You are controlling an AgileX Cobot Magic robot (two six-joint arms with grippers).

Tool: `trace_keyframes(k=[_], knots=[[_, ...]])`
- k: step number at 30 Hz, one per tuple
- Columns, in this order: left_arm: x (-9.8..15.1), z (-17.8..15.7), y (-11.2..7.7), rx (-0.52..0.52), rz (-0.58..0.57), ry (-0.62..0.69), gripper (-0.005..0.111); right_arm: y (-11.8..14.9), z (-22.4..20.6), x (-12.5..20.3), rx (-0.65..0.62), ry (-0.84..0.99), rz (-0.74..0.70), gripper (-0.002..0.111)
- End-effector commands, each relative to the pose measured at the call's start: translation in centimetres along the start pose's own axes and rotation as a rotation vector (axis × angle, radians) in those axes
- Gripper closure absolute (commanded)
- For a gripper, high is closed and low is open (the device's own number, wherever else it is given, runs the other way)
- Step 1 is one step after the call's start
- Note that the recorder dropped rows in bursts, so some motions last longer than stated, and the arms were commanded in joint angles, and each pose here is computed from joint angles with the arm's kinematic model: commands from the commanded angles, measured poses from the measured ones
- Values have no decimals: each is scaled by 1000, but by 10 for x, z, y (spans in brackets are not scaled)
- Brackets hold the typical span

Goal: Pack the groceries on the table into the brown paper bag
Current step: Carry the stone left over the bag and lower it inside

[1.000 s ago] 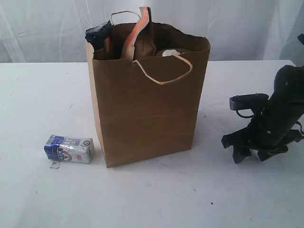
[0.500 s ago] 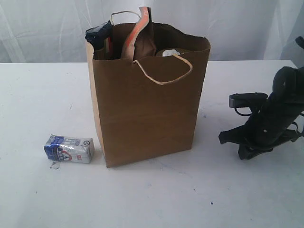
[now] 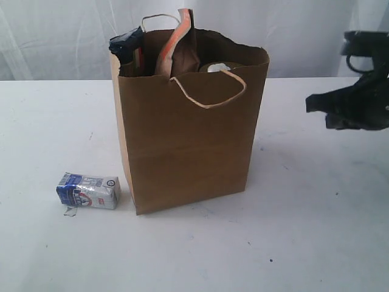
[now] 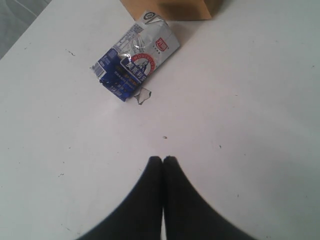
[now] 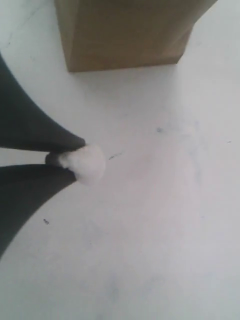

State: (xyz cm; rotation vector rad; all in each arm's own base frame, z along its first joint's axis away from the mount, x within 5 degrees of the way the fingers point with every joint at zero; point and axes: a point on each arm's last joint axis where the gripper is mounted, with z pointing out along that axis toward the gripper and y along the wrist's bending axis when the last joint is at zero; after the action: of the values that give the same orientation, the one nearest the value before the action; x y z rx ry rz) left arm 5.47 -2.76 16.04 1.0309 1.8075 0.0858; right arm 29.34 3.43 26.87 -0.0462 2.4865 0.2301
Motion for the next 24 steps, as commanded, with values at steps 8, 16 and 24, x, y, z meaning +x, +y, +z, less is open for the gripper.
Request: trace_keyframes(k=[8, 16, 24], knots=[[1, 0, -1, -3, -10, -3, 107, 22, -82, -21, -52, -254, -67, 108], [1, 0, -1, -3, -10, -3, 107, 57, -112, -46, -145, -328, -174, 108], [1, 0, -1, -3, -10, -3, 107, 94, -112, -61, -233, -326, -283, 108]])
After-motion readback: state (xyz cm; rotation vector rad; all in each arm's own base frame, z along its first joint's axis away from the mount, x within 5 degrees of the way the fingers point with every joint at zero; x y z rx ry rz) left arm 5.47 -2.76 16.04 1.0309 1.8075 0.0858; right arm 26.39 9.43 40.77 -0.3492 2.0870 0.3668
